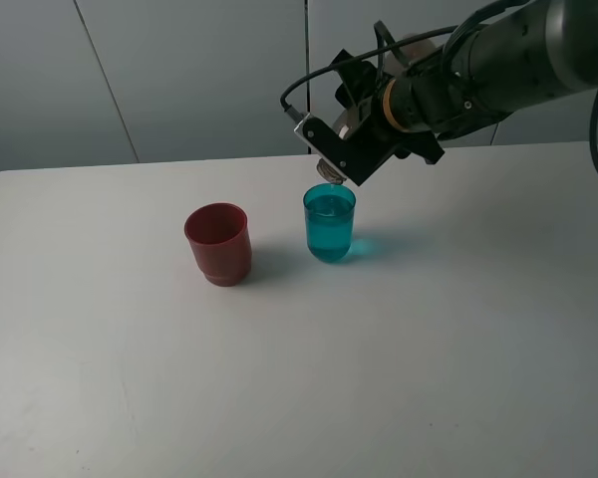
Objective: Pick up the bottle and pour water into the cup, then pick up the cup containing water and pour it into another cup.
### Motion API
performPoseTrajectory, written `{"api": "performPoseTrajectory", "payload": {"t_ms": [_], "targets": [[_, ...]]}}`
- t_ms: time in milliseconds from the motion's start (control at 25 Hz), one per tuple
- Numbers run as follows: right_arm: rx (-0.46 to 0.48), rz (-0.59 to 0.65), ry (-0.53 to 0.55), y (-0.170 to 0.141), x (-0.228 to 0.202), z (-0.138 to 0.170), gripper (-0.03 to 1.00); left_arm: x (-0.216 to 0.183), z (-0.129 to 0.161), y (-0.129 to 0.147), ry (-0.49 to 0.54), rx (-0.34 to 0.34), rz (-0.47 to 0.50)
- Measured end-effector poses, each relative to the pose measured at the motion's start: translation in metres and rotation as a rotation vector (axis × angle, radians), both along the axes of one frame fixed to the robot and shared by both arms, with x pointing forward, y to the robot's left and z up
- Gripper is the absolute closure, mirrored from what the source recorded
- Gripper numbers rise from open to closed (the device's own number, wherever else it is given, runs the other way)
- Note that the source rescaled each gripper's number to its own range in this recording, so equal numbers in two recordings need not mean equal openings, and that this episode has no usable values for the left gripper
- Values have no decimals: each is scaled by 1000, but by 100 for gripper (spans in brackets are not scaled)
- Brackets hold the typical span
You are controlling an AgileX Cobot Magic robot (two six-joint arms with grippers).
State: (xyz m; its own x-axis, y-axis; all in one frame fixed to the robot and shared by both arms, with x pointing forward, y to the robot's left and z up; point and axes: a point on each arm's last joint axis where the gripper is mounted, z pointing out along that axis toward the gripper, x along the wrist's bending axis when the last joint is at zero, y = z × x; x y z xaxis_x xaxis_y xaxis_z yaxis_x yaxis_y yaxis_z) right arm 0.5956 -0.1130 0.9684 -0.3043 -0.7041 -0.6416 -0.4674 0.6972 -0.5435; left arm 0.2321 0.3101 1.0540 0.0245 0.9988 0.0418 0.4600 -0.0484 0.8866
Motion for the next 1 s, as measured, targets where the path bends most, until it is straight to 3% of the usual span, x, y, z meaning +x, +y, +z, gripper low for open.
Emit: {"api": "performPoseTrajectory", "payload": {"t_ms": [160,280,520,880,1000], "targets": [[164,-55,74,3,-5,2,92,0,0,0,0,0,0],[351,-75,151,8,-10,10,92,0,0,0,0,0,0],[775,-240,267,-13,-13,28,92,0,0,0,0,0,0],[1245,-519,407,-71,-38,-13,92,0,0,0,0,0,0],[1489,-534,378,-76,-46,-17,92,0,0,0,0,0,0]]}}
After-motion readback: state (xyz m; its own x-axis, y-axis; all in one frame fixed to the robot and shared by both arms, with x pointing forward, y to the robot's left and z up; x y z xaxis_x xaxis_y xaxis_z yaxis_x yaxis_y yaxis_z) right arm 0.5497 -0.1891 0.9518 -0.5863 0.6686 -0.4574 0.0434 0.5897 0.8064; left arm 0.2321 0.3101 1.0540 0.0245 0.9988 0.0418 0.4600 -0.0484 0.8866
